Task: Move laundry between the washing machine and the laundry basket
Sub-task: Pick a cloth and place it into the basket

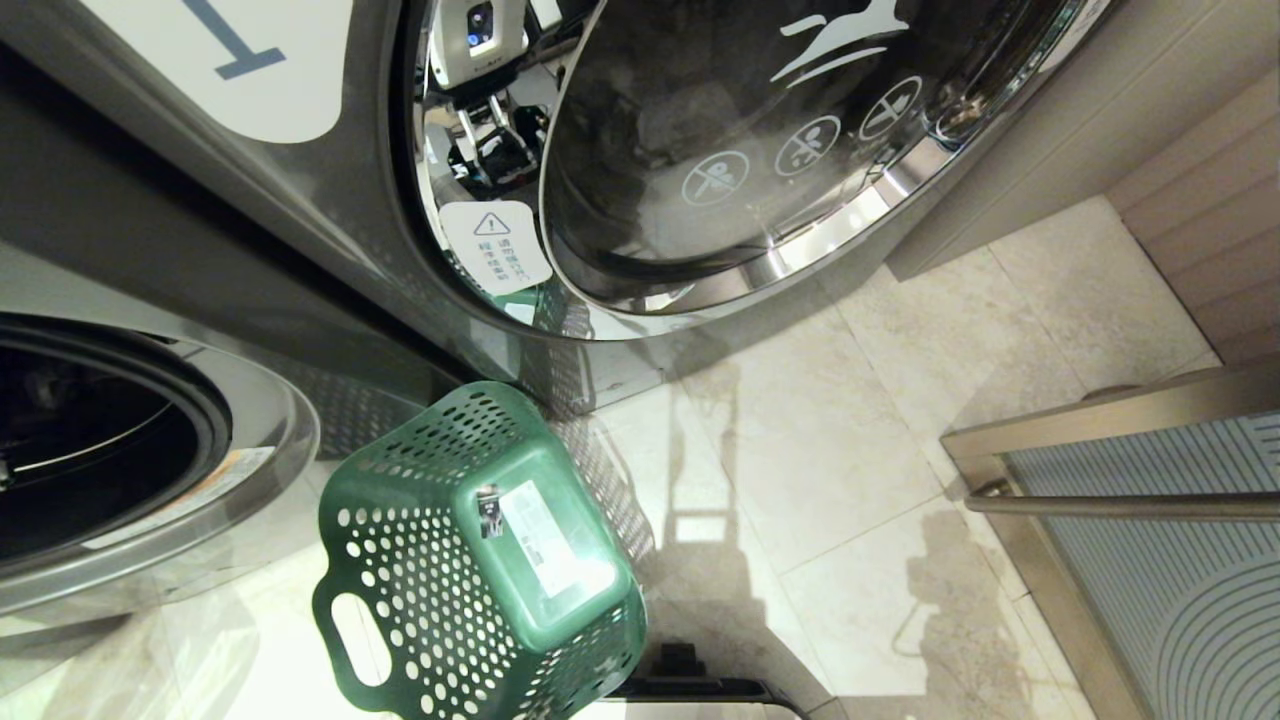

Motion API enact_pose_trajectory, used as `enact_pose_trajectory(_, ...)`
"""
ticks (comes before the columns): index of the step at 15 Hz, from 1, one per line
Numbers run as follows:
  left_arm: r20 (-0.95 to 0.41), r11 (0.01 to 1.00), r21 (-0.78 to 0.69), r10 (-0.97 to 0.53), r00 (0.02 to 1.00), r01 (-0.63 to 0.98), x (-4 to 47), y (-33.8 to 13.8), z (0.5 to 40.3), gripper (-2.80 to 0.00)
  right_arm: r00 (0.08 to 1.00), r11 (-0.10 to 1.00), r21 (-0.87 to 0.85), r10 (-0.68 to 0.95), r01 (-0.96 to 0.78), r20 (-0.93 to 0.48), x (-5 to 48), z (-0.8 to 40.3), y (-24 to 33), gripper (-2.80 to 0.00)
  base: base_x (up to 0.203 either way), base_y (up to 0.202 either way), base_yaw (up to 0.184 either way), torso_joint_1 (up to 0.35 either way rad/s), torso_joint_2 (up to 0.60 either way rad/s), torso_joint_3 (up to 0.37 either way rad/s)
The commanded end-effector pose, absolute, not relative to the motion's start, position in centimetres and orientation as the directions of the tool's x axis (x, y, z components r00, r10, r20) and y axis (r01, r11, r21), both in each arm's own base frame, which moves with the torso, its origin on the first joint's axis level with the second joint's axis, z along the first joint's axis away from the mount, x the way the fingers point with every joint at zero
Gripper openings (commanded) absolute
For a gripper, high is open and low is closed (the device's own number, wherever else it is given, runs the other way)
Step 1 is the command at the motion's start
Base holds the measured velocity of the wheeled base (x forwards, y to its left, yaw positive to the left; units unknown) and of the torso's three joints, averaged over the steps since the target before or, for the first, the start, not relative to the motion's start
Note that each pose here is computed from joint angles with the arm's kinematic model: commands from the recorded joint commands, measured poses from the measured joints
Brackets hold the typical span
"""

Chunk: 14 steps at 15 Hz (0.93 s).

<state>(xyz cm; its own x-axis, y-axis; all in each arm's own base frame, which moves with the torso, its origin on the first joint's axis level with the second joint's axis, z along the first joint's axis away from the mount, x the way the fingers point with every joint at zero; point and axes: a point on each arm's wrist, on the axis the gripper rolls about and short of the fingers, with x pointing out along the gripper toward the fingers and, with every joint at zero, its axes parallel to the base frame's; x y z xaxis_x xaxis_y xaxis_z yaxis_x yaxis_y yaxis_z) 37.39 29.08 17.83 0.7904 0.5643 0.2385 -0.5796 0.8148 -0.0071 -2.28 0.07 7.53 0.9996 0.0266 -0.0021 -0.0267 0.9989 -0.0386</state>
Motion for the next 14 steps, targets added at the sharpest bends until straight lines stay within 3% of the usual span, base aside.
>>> enact_pose_trajectory(1, 0.258, 0.807, -0.008, 0.572, 0.778, -0.591, 36.3, 29.1, 18.9, -2.8, 1.0, 0.999, -0.04, 0.028, -0.028, -0.003, -2.3, 7.5, 0.1, -2.8, 0.0, 0.0, 0.0, 0.0, 0.0, 0.0)
enact_pose_trajectory(14, 0.283, 0.77, -0.027, 0.618, 0.734, -0.638, 30.0, 27.8, 19.5, -2.8, 1.0, 0.999, -0.04, 0.028, -0.028, -0.002, -2.3, 7.5, 0.1, -2.8, 0.0, 0.0, 0.0, 0.0, 0.0, 0.0)
